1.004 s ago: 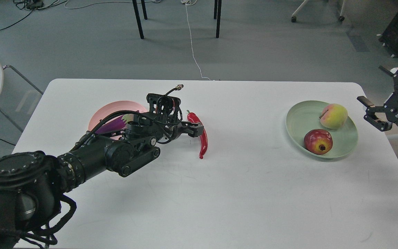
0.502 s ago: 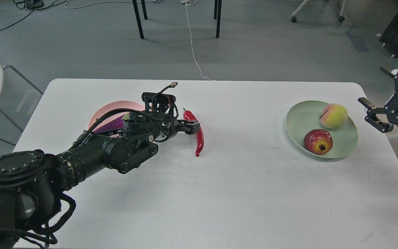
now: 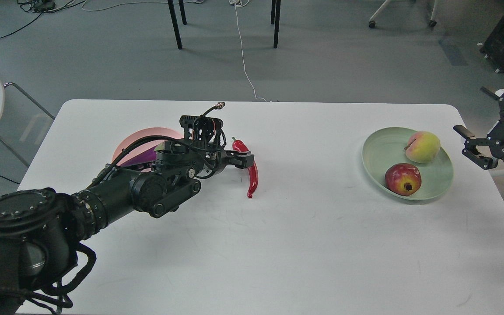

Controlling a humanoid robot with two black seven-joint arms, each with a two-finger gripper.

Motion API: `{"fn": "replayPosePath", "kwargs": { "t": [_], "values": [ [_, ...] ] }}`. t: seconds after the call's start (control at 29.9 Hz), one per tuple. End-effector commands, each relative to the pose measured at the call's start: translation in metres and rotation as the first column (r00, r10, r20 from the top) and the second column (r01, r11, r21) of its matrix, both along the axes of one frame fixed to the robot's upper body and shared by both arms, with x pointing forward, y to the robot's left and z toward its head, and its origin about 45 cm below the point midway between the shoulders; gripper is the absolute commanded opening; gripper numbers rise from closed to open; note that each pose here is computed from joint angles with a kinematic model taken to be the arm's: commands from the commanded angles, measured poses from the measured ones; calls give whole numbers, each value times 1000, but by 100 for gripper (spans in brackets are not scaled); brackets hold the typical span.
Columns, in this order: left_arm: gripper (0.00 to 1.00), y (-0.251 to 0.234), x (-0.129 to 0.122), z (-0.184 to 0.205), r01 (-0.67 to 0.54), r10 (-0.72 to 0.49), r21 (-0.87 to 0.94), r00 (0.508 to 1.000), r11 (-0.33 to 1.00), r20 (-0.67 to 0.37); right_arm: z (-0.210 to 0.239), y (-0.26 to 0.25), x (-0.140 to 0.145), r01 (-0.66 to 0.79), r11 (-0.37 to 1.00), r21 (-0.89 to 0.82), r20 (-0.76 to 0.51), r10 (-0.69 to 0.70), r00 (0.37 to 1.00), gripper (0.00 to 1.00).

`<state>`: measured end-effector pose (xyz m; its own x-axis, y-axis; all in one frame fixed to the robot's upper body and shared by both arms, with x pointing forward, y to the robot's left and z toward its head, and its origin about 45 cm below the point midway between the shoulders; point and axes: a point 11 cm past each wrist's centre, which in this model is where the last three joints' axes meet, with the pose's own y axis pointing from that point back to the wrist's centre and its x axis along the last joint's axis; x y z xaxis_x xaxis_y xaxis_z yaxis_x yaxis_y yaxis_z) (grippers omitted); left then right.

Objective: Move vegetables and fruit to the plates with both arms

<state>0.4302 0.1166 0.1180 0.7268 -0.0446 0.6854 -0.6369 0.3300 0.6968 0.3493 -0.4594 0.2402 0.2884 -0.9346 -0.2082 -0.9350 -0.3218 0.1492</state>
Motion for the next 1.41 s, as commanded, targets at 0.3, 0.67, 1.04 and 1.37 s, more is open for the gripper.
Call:
{"fn": "replayPosePath", "kwargs": {
  "t": [0.3, 0.67, 1.04, 1.37],
  "values": [
    [98, 4, -1, -3, -9, 9, 5, 1000, 1000, -6, -2, -1, -2, 2, 1000, 0, -6, -2, 1000, 97],
    [98, 3, -1, -3, -18, 18, -11, 1000, 1000, -14, -3, -1, -2, 2, 1000, -1, -9, -2, 1000, 97],
    [98, -1, 0, 1, -27, 26, -42, 999, 999, -23, -6, -1, -4, 2, 1000, 0, -16, -2, 1000, 97],
    [98, -2, 2, 4, -25, 24, -40, 1000, 999, -16, -6, 0, -5, 1, 1000, 1, -18, -1, 1000, 97]
  ]
}}
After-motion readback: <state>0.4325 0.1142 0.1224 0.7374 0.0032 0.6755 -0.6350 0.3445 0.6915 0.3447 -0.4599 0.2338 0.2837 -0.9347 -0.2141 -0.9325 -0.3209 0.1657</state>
